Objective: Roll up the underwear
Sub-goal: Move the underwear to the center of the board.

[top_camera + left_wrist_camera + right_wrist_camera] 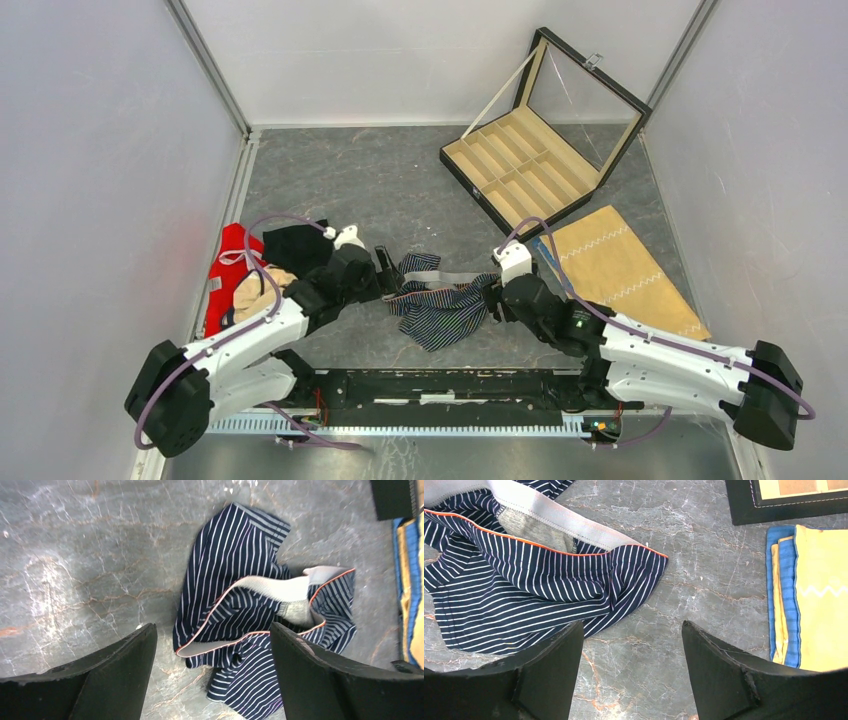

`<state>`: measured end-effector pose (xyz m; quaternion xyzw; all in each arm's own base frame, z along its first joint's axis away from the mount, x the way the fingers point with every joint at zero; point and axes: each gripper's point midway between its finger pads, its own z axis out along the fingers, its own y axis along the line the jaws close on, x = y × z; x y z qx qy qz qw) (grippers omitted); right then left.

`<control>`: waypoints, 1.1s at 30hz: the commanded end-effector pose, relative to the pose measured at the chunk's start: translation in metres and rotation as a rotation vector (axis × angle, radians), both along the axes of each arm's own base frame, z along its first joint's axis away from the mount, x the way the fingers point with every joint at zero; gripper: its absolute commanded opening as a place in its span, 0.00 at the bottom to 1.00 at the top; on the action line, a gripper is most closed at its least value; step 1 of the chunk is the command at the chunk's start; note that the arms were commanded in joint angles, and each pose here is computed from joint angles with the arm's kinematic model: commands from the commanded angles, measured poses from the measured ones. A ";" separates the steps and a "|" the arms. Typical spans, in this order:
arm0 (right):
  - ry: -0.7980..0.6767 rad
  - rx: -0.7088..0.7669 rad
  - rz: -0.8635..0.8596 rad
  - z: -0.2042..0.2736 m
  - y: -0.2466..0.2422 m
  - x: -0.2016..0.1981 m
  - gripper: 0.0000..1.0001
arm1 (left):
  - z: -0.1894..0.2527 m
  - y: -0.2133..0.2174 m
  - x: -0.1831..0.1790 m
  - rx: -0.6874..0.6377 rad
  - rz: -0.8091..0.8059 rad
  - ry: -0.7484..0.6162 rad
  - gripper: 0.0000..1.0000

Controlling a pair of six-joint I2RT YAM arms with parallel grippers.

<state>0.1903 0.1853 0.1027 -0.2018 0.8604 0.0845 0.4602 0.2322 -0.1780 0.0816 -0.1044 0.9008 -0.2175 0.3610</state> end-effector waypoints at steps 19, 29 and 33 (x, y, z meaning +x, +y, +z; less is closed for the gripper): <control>-0.151 0.012 0.008 0.046 0.028 0.036 0.88 | -0.042 -0.003 -0.029 0.062 -0.064 0.068 0.62; -0.016 0.057 0.105 0.020 0.024 0.084 0.73 | -0.047 -0.004 -0.021 0.066 -0.034 0.057 0.40; 0.069 0.043 0.157 0.002 0.029 0.096 0.72 | -0.046 -0.001 -0.018 0.089 -0.028 0.050 0.23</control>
